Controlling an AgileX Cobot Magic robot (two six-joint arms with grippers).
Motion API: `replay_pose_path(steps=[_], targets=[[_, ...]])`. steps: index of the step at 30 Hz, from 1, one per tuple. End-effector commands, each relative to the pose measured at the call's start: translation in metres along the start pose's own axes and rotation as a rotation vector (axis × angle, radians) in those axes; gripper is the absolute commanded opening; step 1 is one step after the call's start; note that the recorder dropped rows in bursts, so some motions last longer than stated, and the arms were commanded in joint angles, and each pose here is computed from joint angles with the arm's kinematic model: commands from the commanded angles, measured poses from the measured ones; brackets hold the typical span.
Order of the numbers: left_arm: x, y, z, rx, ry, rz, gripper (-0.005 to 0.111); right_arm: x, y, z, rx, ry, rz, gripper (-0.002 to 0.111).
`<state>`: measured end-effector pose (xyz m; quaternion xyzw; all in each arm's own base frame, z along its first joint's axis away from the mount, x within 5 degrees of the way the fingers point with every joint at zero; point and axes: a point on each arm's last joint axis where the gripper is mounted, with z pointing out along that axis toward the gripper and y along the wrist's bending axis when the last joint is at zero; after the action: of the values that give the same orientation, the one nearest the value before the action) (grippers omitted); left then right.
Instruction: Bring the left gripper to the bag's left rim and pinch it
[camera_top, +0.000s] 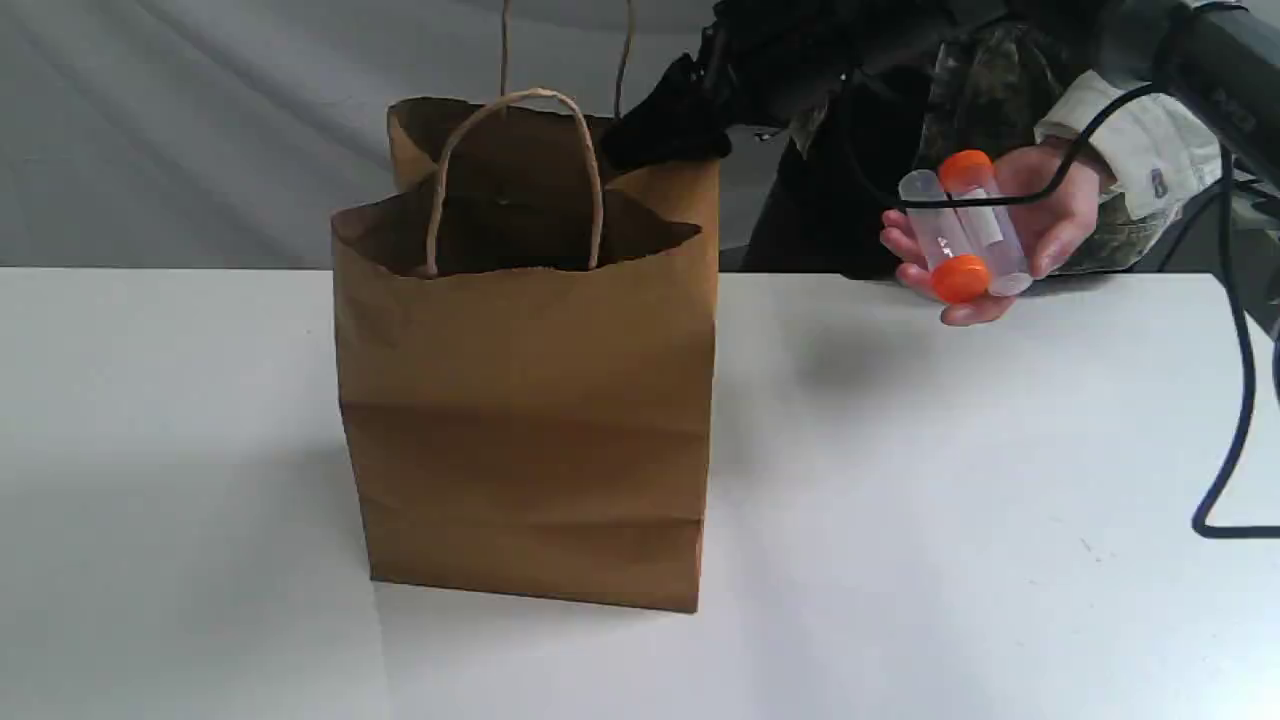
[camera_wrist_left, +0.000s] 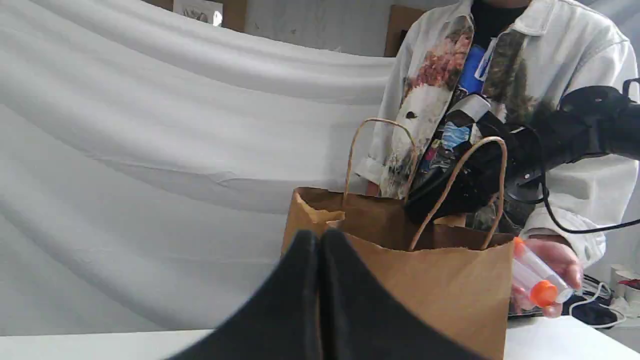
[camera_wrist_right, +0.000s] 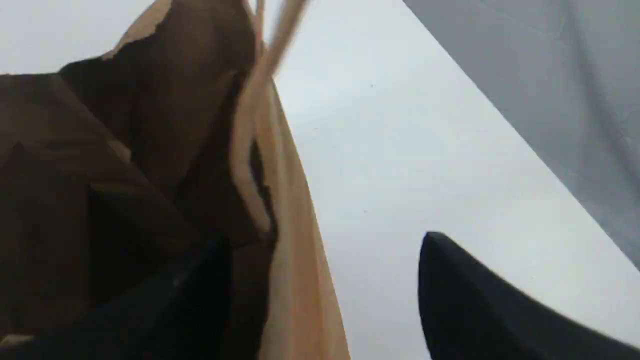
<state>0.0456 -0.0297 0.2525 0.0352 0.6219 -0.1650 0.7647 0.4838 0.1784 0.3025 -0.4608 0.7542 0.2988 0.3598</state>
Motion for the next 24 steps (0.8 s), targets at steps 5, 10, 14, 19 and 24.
replay_pose_path(steps=[5,10,14,19,24], targets=[[-0.003,0.000,0.000,-0.007,-0.010,-0.014,0.000,0.014,0.002,0.021,0.008,0.107,0.074,0.025],[-0.005,-0.004,0.000,0.027,0.001,-0.038,0.000,0.013,0.005,0.024,0.005,0.112,0.096,0.000],[-0.015,-0.012,-0.001,0.072,0.063,-0.110,0.000,0.006,0.009,0.018,0.010,0.090,0.107,0.000],[-0.032,-0.031,0.017,0.293,0.277,-0.188,0.000,-0.002,0.013,0.012,0.001,0.052,0.120,0.000],[-0.079,-0.034,0.048,0.365,0.282,-0.090,0.006,-0.004,0.014,0.012,-0.013,0.034,0.159,0.000]])
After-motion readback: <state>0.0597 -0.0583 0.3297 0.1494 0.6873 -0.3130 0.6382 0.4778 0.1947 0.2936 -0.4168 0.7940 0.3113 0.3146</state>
